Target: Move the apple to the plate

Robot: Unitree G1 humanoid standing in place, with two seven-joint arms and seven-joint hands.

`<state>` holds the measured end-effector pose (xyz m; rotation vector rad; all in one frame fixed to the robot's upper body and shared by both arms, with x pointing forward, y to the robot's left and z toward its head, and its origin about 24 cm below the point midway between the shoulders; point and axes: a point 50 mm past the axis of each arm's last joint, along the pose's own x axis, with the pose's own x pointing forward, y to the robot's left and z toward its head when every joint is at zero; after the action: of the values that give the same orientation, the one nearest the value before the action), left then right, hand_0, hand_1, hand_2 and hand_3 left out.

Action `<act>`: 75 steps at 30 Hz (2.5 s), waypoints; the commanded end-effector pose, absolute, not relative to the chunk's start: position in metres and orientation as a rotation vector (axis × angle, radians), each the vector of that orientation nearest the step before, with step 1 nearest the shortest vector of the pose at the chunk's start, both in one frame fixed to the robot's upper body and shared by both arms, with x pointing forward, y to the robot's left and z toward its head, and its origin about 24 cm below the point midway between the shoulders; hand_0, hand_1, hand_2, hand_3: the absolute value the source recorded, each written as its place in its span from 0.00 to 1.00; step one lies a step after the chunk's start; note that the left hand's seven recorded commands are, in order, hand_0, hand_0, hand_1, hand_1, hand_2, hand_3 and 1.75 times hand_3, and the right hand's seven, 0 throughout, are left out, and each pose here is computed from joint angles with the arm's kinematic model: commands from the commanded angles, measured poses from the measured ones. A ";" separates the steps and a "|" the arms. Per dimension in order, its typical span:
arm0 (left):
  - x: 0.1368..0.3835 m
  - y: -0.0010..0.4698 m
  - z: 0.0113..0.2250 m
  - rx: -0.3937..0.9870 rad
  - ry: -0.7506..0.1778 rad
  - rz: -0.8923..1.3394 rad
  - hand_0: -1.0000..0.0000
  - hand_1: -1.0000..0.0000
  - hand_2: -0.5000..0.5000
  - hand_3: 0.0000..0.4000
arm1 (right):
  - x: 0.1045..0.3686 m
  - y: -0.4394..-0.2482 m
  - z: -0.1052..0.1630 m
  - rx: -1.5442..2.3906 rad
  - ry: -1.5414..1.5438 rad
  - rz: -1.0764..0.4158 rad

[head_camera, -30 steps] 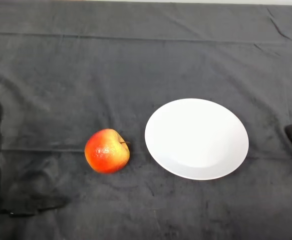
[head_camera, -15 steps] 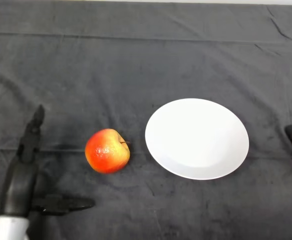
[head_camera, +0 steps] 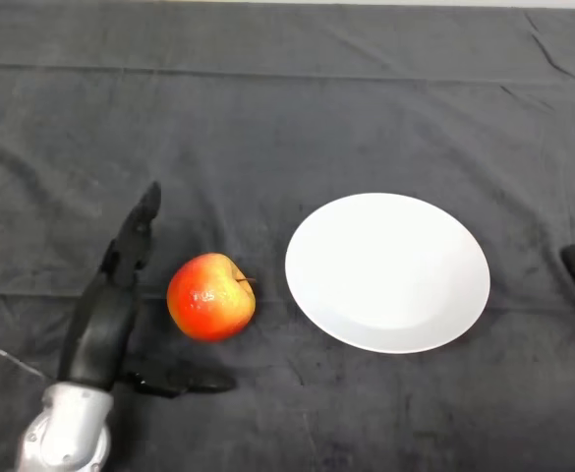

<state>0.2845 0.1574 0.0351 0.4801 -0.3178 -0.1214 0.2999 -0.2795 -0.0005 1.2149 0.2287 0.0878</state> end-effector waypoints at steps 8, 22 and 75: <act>0.295 0.135 0.053 0.465 -0.394 -0.158 1.00 1.00 0.50 0.00 | 0.304 -0.286 0.009 1.184 0.213 0.092; 0.290 0.130 0.052 0.507 -0.428 -0.192 0.00 0.00 0.50 1.00 | 0.304 -0.286 0.009 1.185 0.213 0.092; 0.296 0.052 0.089 0.517 -0.593 -0.307 0.00 0.00 0.50 1.00 | 0.304 -0.286 0.009 1.185 0.213 0.091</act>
<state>0.2898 0.0560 0.0782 0.5227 -0.5475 -0.3185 0.3000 -0.2795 -0.0004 1.2148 0.2285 0.0876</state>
